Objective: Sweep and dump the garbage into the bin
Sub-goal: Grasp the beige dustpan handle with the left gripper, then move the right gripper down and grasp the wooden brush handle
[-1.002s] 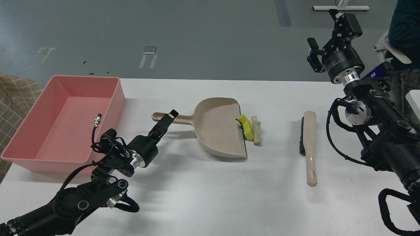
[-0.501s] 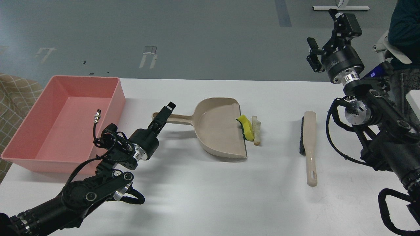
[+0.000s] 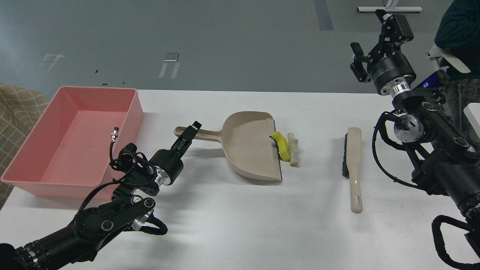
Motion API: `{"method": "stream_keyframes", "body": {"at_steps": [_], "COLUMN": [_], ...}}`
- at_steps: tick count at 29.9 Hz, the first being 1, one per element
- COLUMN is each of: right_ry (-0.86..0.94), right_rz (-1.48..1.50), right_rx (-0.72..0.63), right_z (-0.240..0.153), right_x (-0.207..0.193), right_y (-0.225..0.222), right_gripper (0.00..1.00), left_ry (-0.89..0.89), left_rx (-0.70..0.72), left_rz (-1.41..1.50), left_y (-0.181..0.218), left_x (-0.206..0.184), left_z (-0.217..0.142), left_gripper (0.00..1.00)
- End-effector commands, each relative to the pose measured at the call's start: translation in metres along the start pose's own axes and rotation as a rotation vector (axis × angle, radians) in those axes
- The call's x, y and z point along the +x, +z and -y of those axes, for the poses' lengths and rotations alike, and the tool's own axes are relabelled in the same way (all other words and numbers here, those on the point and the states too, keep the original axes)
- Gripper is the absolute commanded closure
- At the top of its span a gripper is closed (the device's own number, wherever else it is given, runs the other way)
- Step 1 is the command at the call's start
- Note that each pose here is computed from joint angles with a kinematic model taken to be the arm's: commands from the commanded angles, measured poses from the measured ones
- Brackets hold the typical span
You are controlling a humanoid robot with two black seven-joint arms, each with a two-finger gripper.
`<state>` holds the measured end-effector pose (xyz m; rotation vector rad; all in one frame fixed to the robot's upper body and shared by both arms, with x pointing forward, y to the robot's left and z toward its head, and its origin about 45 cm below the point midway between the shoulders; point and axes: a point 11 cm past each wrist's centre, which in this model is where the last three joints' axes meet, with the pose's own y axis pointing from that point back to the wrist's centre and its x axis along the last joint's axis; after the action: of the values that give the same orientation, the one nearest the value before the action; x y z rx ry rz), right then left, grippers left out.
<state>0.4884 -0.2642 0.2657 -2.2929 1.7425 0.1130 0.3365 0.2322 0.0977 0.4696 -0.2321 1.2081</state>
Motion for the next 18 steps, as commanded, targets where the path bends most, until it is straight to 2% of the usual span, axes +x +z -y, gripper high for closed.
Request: {"method": "stream_keyframes", "body": {"at_steps": [1,12,18], "right_ry": [0.0,0.002,-0.101], "right_rz": [0.0,-0.03,-0.266], "right_rx": [0.0,-0.009,-0.141], "right_z": [0.0,-0.002,-0.022], "right_x": [0.0,0.008,0.026], "right_y": [0.0,-0.005,-0.014], "right_gripper": [0.0,0.0,0.0], "left_ry": [0.001,0.005,0.01], "left_rx": [0.015,0.02,0.014], "left_rz": [0.002,0.0,0.002], "left_y": [-0.002,-0.001,0.001], "left_x": [0.0,0.002,0.005], "left_z": [0.0,0.001,0.003], "left_gripper": [1.0,1.0,1.0]}}
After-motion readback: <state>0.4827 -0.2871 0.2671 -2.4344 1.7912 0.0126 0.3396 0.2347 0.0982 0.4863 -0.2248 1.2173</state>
